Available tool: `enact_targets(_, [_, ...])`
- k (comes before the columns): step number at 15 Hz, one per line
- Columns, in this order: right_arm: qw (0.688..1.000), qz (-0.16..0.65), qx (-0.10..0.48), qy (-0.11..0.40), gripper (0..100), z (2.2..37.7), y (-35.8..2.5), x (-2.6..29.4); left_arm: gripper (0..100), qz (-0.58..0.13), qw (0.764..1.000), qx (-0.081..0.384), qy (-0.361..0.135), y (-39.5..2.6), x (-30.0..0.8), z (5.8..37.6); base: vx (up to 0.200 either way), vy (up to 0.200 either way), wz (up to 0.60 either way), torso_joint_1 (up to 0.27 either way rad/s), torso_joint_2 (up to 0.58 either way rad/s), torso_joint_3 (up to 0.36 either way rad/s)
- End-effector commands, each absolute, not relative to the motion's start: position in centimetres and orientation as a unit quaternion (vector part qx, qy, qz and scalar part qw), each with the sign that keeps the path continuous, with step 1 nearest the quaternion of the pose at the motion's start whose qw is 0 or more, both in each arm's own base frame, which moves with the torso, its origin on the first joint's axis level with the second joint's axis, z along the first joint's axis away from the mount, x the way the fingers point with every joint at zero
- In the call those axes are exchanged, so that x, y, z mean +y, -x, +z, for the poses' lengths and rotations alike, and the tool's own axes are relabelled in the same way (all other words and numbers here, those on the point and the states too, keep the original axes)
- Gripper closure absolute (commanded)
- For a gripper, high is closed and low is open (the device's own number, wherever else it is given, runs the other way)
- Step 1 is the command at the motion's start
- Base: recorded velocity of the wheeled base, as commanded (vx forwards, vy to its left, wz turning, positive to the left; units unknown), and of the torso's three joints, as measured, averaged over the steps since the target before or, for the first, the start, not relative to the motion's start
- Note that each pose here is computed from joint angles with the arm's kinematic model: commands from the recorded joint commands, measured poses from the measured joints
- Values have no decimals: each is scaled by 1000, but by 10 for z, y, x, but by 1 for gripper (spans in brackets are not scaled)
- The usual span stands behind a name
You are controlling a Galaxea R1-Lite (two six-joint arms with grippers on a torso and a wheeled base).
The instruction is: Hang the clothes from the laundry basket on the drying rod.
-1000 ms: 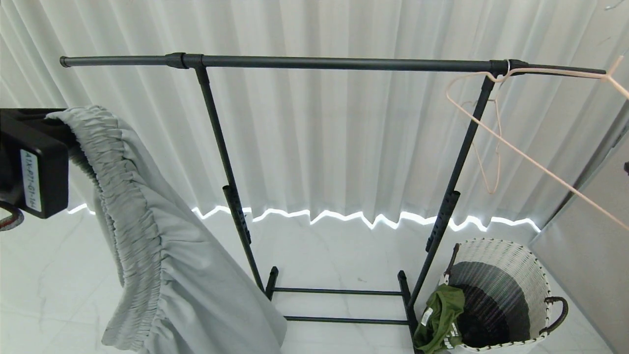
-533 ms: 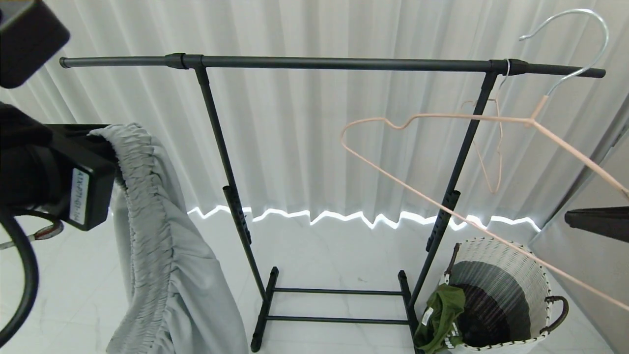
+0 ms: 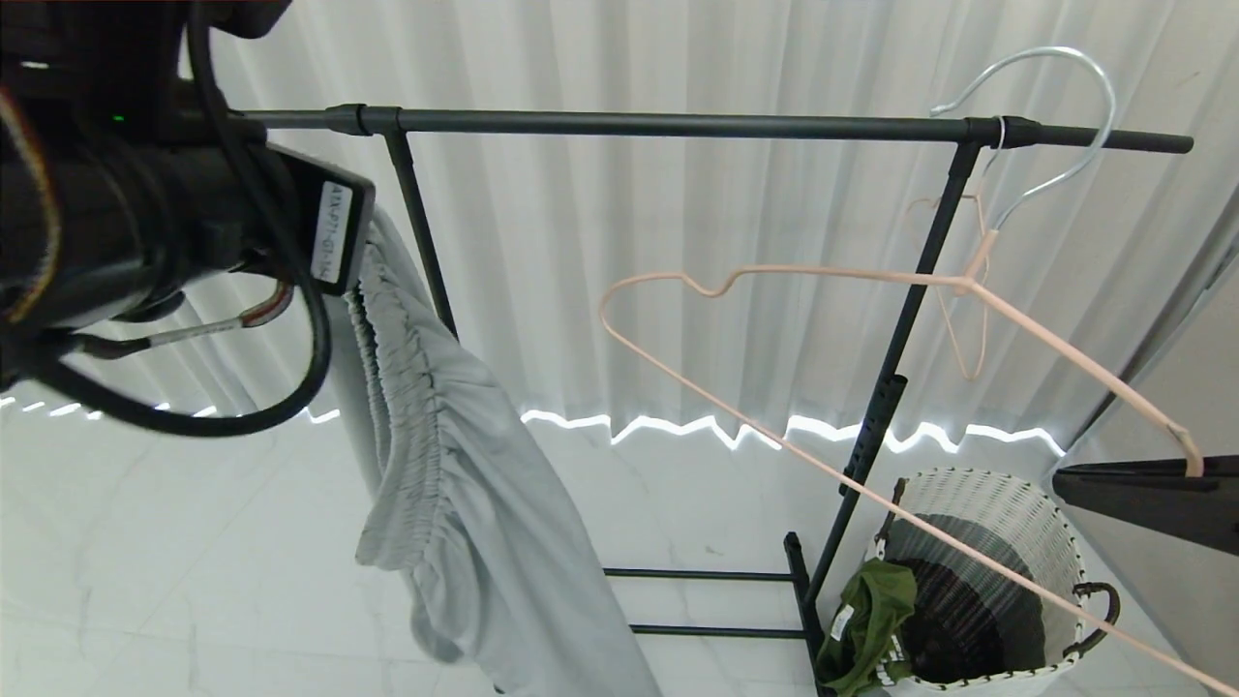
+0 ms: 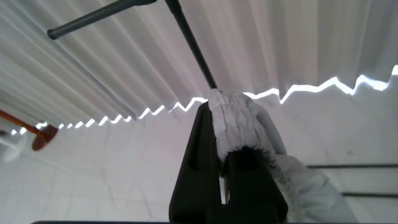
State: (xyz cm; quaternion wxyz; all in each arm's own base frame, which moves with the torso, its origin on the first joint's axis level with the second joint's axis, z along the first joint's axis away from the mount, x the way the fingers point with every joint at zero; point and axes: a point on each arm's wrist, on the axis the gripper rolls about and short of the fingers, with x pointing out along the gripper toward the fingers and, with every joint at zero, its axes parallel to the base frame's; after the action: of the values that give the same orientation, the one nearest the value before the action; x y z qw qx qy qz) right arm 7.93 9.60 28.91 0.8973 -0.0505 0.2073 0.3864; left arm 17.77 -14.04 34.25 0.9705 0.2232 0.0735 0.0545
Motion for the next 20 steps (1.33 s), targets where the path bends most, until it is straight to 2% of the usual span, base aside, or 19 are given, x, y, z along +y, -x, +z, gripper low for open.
enact_targets(1, [889, 406, 207, 45, 100, 289, -72, 107, 100, 73, 971, 85, -209, -206, -163, 335, 0, 0, 0, 0, 0, 0])
enact_targets(6, [889, 416, 188, 40, 100, 293, -76, 120, 100, 89, 977, 72, -178, -222, -167, 347, 0, 0, 0, 0, 0, 0])
enact_targets(10, [870, 447, 200, 53, 100, 289, -70, 135, 100, 86, 979, 76, -170, -230, -174, 343, 0, 0, 0, 0, 0, 0])
enact_targets(14, [859, 462, 211, 62, 100, 285, -68, 144, 100, 45, 982, 73, -168, -229, -174, 344, 0, 0, 0, 0, 0, 0])
enact_targets(17, [875, 432, 211, 55, 100, 284, -71, 147, 100, 26, 983, 71, -167, -225, -172, 346, 0, 0, 0, 0, 0, 0])
enact_targets(20, [887, 413, 201, 43, 100, 286, -74, 151, 100, -33, 976, 73, -201, -216, -164, 341, 0, 0, 0, 0, 0, 0])
